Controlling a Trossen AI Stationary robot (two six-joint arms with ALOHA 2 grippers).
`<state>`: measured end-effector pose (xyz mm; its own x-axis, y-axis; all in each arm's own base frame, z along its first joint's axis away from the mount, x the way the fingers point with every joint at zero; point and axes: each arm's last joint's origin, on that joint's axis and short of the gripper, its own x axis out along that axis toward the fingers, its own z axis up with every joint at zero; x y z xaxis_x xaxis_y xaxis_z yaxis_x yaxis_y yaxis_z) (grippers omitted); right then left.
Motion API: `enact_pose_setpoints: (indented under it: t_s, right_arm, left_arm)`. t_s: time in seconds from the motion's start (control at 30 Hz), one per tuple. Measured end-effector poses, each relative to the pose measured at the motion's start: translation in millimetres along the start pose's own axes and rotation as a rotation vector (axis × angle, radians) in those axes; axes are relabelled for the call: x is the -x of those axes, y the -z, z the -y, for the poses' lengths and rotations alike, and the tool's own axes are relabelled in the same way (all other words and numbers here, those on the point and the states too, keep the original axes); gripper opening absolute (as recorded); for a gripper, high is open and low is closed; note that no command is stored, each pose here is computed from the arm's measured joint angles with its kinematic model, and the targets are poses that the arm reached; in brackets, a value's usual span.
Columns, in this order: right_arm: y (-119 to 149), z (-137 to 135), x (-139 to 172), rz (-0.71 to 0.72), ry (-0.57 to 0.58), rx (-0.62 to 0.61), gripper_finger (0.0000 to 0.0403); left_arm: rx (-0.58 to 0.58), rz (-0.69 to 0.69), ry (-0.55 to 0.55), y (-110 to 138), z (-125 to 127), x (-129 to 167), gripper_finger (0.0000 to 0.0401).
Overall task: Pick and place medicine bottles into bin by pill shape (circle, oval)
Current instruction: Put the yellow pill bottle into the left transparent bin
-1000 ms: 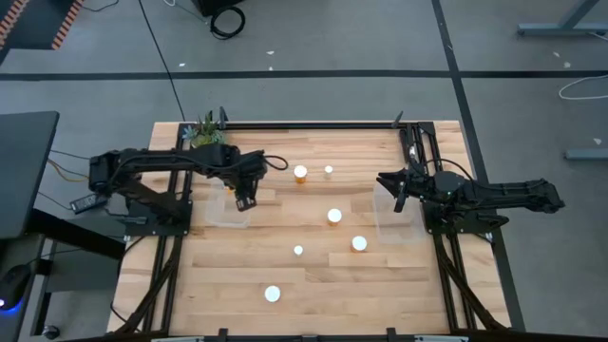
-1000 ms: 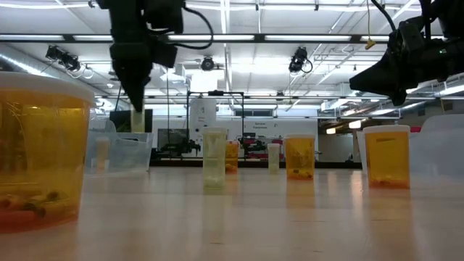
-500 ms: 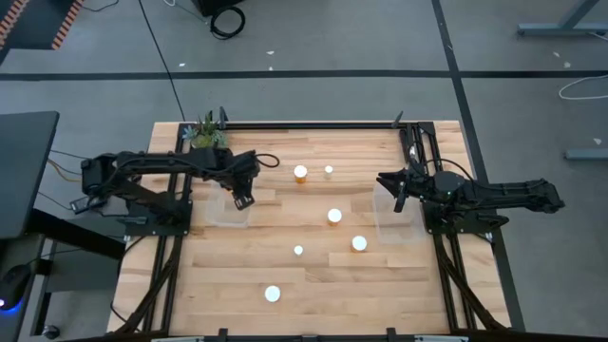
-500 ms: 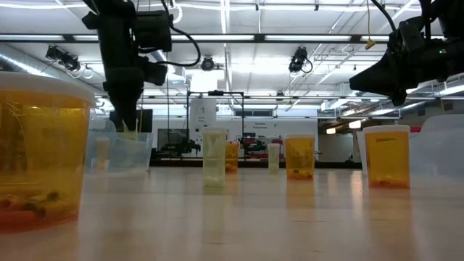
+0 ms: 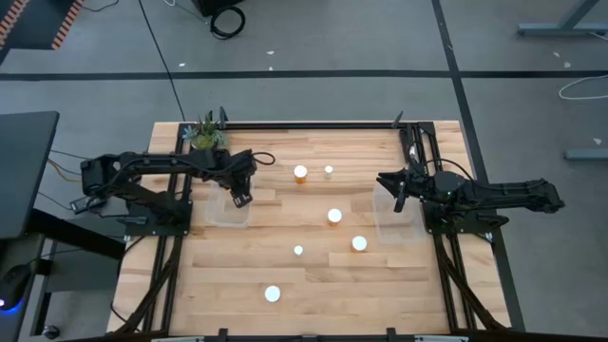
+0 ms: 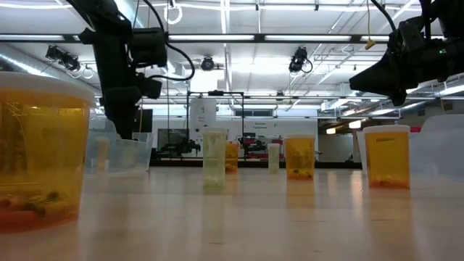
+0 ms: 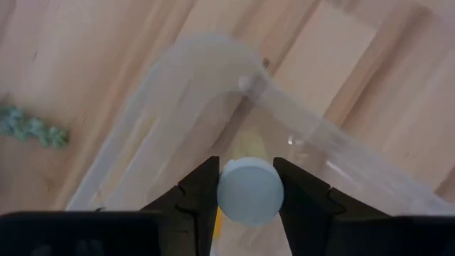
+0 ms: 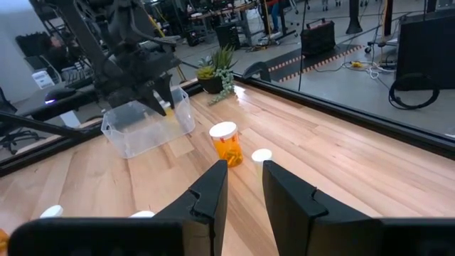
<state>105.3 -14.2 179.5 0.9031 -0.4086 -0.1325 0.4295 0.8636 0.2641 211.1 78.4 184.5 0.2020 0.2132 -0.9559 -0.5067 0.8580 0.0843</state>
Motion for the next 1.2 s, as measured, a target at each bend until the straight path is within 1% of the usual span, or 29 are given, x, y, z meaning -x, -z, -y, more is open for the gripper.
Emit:
enact_pose_setpoints:
  t_s: [0.17,0.4,0.63,0.93,1.2]
  right_arm:
    - [0.0,0.0,0.0,0.0,0.0,0.0,0.0097]
    - [0.0,0.0,0.0,0.0,0.0,0.0,0.0097]
    - [0.1,0.0,0.0,-0.001,0.0,0.0,0.0097]
    - [0.0,0.0,0.0,0.0,0.0,0.0,0.0097]
    - [0.0,0.0,0.0,0.0,0.0,0.0,0.0097]
  left_arm:
    - [0.011,-0.01,-0.001,2.6,0.4,-2.2,0.0133]
    - [-0.001,-0.018,-0.001,3.6,1.2,-2.1,0.0144]
    - [-0.001,-0.018,-0.002,3.5,1.0,-2.2,0.0143]
    - [-0.001,-0.018,-0.001,3.5,1.2,-2.2,0.0178]
    - [-0.011,-0.003,-0.004,-0.7,1.2,1.7,0.0185]
